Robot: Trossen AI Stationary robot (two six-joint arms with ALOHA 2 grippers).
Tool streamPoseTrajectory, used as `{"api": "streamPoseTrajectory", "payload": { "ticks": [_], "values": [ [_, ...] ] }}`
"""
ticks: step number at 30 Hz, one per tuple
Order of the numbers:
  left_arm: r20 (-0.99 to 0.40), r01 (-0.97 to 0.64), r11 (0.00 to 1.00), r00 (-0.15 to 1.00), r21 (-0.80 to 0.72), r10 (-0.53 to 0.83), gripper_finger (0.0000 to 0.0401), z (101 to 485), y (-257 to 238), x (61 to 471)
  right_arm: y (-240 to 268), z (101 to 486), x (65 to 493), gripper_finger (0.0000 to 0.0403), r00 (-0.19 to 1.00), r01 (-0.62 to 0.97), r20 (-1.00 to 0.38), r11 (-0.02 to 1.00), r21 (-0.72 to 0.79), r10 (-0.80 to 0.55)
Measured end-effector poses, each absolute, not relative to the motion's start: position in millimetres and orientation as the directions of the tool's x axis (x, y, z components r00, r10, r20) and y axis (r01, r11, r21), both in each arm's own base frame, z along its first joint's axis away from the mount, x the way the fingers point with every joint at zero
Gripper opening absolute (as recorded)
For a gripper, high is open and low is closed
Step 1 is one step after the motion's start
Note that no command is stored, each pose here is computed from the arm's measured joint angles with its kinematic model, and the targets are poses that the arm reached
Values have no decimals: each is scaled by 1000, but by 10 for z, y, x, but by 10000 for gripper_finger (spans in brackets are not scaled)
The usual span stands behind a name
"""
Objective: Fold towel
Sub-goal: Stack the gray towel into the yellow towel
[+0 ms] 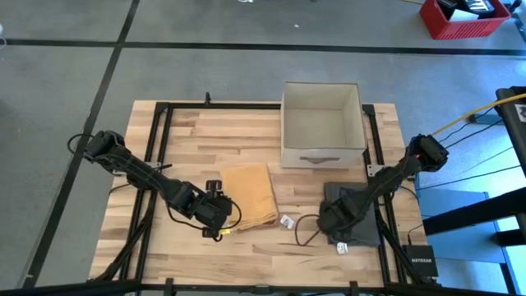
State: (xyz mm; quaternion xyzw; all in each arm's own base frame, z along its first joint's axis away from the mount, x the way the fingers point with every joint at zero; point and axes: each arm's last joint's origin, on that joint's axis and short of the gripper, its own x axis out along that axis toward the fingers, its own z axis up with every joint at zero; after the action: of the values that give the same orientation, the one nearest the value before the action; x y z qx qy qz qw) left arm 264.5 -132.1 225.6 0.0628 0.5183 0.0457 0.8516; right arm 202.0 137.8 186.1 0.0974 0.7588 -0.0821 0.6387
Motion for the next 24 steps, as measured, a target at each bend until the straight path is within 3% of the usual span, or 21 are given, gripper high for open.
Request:
{"api": "streamPoseTrajectory", "payload": {
  "ticks": [7,12,19,24],
  "values": [
    [-870,-6,988,474,154,138,208,2263,-1322,2663,1382,1522,1877,185,-126,243,-991,970,7,39],
    [-863,-3,989,489,147,129,208,2271,-1332,2678,1474,1365,2033,185,123,223,-981,960,172,147],
    [-862,-8,989,488,149,134,208,2270,-1305,2693,1683,1263,2391,185,438,113,-867,942,315,237],
    [-863,-10,989,487,150,135,208,2269,-1299,2696,1634,1336,2591,185,507,116,-821,924,365,261]
  ]
}}
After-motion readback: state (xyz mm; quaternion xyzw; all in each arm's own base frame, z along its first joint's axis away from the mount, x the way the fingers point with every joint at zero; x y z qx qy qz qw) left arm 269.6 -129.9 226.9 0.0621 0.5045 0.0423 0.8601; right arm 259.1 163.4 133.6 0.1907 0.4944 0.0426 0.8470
